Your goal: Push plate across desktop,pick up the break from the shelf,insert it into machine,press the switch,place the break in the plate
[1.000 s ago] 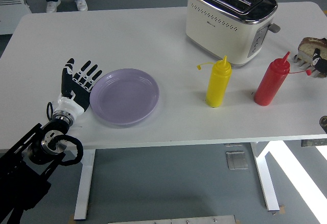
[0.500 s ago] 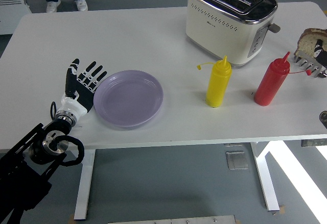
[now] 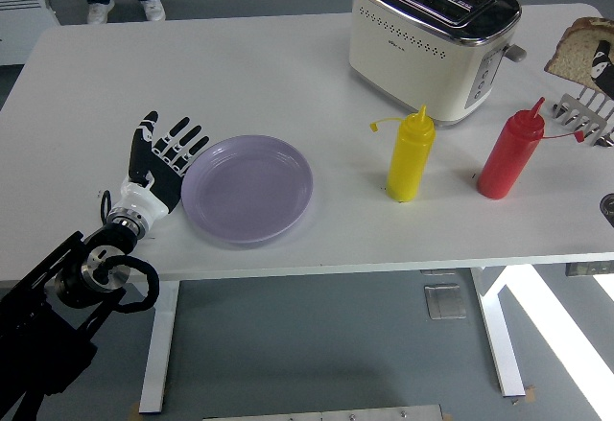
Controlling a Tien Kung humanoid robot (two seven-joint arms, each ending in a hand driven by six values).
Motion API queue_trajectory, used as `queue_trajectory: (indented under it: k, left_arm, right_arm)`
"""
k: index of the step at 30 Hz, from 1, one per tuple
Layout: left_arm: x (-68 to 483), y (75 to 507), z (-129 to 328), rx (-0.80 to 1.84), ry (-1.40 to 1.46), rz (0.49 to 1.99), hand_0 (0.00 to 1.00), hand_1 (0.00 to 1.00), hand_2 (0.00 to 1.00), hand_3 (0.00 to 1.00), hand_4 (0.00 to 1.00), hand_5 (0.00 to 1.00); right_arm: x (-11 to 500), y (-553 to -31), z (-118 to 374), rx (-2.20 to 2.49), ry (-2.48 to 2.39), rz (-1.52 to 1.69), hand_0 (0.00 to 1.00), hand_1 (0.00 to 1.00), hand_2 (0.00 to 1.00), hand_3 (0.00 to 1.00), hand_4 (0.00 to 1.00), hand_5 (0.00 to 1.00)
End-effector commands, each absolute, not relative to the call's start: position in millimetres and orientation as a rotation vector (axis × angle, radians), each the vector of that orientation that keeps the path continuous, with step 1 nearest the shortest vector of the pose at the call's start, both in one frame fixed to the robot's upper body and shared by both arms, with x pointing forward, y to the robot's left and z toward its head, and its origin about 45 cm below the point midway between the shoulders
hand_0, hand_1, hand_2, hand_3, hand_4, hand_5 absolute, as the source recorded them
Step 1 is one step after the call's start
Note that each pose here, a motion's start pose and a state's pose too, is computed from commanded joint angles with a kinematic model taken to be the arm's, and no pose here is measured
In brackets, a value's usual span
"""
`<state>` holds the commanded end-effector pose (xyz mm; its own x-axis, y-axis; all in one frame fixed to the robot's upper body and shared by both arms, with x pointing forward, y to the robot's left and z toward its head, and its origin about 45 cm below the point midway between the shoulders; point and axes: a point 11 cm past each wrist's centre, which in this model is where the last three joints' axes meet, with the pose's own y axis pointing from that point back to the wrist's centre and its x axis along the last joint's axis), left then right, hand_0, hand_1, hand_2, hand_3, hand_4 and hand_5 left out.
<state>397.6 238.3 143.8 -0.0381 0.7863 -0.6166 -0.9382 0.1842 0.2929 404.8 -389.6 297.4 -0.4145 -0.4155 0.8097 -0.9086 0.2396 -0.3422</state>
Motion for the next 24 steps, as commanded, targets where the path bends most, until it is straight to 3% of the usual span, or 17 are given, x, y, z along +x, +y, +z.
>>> queue_trajectory:
  k: [10, 11, 24]
  left_arm:
    - [398, 240, 147, -0.242, 0.769, 1.41, 0.773, 0.719, 0.673, 0.679, 0.68, 0.824]
    - [399, 243, 149, -0.25, 0.761, 1.419, 0.774, 0.717, 0.672, 0.679, 0.681, 0.823]
    - [404, 309, 176, -0.355, 0.653, 1.568, 0.774, 0.713, 0.669, 0.679, 0.676, 0.816]
  right_arm:
    - [402, -364, 344, 1.257, -1.986, 1.226, 0.626, 0.576, 0.538, 0.405, 0.224, 0.002]
    - [402, -362, 348, 1.27, -1.997, 1.222, 0.623, 0.578, 0.539, 0.399, 0.176, 0.002]
    - [397, -355, 389, 1.36, -2.126, 1.127, 0.587, 0.571, 0.537, 0.395, 0.166, 0.002]
